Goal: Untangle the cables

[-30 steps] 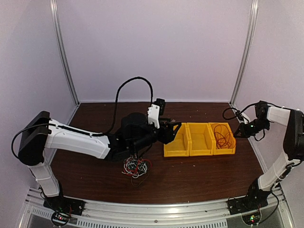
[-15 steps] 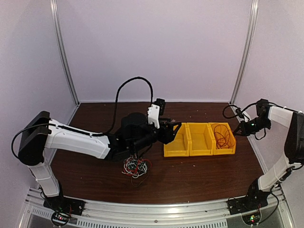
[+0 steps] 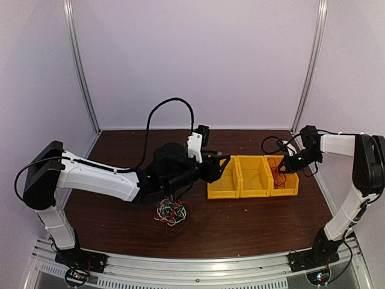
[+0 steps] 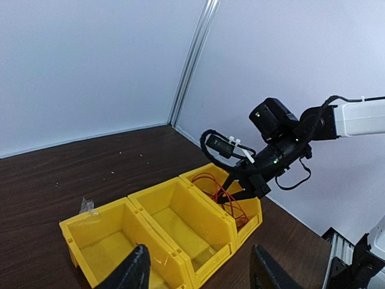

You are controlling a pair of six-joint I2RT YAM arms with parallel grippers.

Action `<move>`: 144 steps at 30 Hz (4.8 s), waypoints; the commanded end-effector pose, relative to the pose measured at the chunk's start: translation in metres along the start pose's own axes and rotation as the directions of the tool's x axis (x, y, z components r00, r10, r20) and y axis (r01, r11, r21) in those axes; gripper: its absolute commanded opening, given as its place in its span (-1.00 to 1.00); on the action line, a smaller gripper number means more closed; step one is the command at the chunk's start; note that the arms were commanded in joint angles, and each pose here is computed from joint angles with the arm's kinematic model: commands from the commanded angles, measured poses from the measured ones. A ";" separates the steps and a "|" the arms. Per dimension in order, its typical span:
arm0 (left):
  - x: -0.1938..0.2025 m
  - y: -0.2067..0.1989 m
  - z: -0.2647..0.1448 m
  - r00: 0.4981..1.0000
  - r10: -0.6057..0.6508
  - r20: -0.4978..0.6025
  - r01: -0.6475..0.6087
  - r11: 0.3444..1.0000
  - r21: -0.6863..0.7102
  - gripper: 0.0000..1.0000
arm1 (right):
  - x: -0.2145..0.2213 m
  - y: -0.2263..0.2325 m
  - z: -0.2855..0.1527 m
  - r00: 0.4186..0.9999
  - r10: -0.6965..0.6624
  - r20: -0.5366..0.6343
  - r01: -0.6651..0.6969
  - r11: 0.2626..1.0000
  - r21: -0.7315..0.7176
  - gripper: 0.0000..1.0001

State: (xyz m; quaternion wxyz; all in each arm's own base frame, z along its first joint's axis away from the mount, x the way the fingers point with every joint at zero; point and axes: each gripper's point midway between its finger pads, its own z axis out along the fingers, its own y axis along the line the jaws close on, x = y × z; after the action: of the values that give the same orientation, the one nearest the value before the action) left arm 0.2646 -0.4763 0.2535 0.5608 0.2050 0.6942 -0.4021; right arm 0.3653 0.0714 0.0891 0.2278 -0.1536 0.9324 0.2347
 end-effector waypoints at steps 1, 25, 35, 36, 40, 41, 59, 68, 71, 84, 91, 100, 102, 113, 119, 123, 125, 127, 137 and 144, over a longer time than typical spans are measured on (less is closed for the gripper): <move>-0.007 0.003 -0.007 1.000 -0.014 0.028 0.014 1.000 -0.008 0.15 | 0.002 -0.012 0.019 1.000 0.016 0.005 -0.016 0.999 0.041 -1.00; 0.035 0.108 -0.106 0.962 0.034 -0.272 -0.128 0.934 -0.334 0.44 | -0.058 0.111 -0.095 0.863 -0.444 0.241 0.438 0.895 0.084 -0.04; 0.084 0.097 -0.129 0.922 -0.110 -0.372 0.021 0.972 -0.236 0.46 | -0.003 0.250 0.018 0.711 -0.686 0.155 0.699 0.665 -0.265 -0.24; 0.088 0.101 -0.131 0.923 -0.132 -0.362 0.040 0.967 -0.252 0.45 | 0.002 0.261 0.027 0.706 -0.690 0.158 0.700 0.646 -0.306 -0.26; 0.091 0.110 -0.136 0.929 -0.198 -0.313 0.101 0.949 -0.300 0.32 | 0.024 0.295 0.052 0.673 -0.717 0.183 0.710 0.557 -0.430 -0.25; 0.092 0.111 -0.137 0.930 -0.205 -0.306 0.109 0.947 -0.301 0.30 | 0.028 0.302 0.058 0.663 -0.724 0.190 0.716 0.540 -0.442 -0.23; 0.110 0.125 -0.161 0.917 -0.281 -0.284 0.179 0.925 -0.336 0.24 | 0.043 0.361 0.136 0.646 -0.751 0.138 0.691 0.498 -0.523 -0.18; 0.111 0.126 -0.159 0.918 -0.282 -0.278 0.182 0.924 -0.336 0.23 | 0.052 0.361 0.144 0.643 -0.758 0.113 0.672 0.486 -0.559 -0.46; 0.111 0.126 -0.158 0.919 -0.279 -0.279 0.179 0.925 -0.335 0.24 | 0.052 0.361 0.145 0.646 -0.756 0.106 0.665 0.490 -0.563 -0.78; 0.114 0.132 -0.155 0.924 -0.252 -0.287 0.140 0.923 -0.360 0.28 | -0.042 0.441 0.007 0.595 -0.709 0.377 0.775 0.384 -0.502 -1.00; 0.128 0.135 -0.148 0.915 -0.248 -0.318 0.124 0.923 -0.364 0.28 | -0.103 0.489 -0.088 0.518 -0.631 0.578 0.852 0.323 -0.411 -1.00; 0.123 0.142 -0.165 0.925 -0.234 -0.298 0.109 0.918 -0.382 0.26 | -0.132 0.512 -0.161 0.441 -0.560 0.702 0.897 0.299 -0.325 -1.00; 0.126 0.147 -0.171 0.926 -0.225 -0.304 0.091 0.912 -0.400 0.26 | -0.142 0.516 -0.188 0.395 -0.530 0.750 0.915 0.305 -0.265 -1.00; 0.027 0.112 -0.212 0.999 -0.007 -0.049 -0.009 0.949 -0.316 0.46 | -0.143 0.486 -0.111 0.463 -0.597 0.655 0.873 0.435 -0.220 -1.00; -0.045 0.079 -0.243 0.980 0.108 0.166 -0.079 0.982 -0.173 0.95 | -0.141 0.477 -0.075 0.525 -0.599 0.604 0.837 0.490 -0.242 -1.00; -0.055 0.070 -0.227 0.976 0.181 0.124 -0.157 0.971 -0.180 0.95 | -0.145 0.479 -0.072 0.543 -0.578 0.609 0.825 0.504 -0.257 -1.00; -0.054 0.066 -0.214 0.972 0.212 0.103 -0.191 0.964 -0.186 0.89 | -0.147 0.483 -0.072 0.552 -0.568 0.611 0.820 0.504 -0.272 -1.00; -0.054 0.069 -0.203 0.965 0.244 0.093 -0.218 0.950 -0.222 0.80 | -0.147 0.486 -0.073 0.564 -0.555 0.611 0.813 0.504 -0.292 -1.00; -0.044 0.115 -0.155 0.960 0.277 0.047 -0.232 0.875 -0.425 0.74 | -0.132 0.506 -0.107 0.573 -0.499 0.650 0.817 0.410 -0.406 -1.00; 0.004 0.134 -0.130 0.965 0.263 0.007 -0.248 0.918 -0.309 0.43 | -0.131 0.516 -0.149 0.546 -0.453 0.705 0.835 0.362 -0.414 -1.00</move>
State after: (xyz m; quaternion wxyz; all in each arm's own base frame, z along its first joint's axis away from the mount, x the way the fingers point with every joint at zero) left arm 0.2848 -0.2741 0.2233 0.6512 0.1694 0.7221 -0.1605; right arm 0.2480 0.4689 0.3986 0.4052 -0.5315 0.5854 0.4589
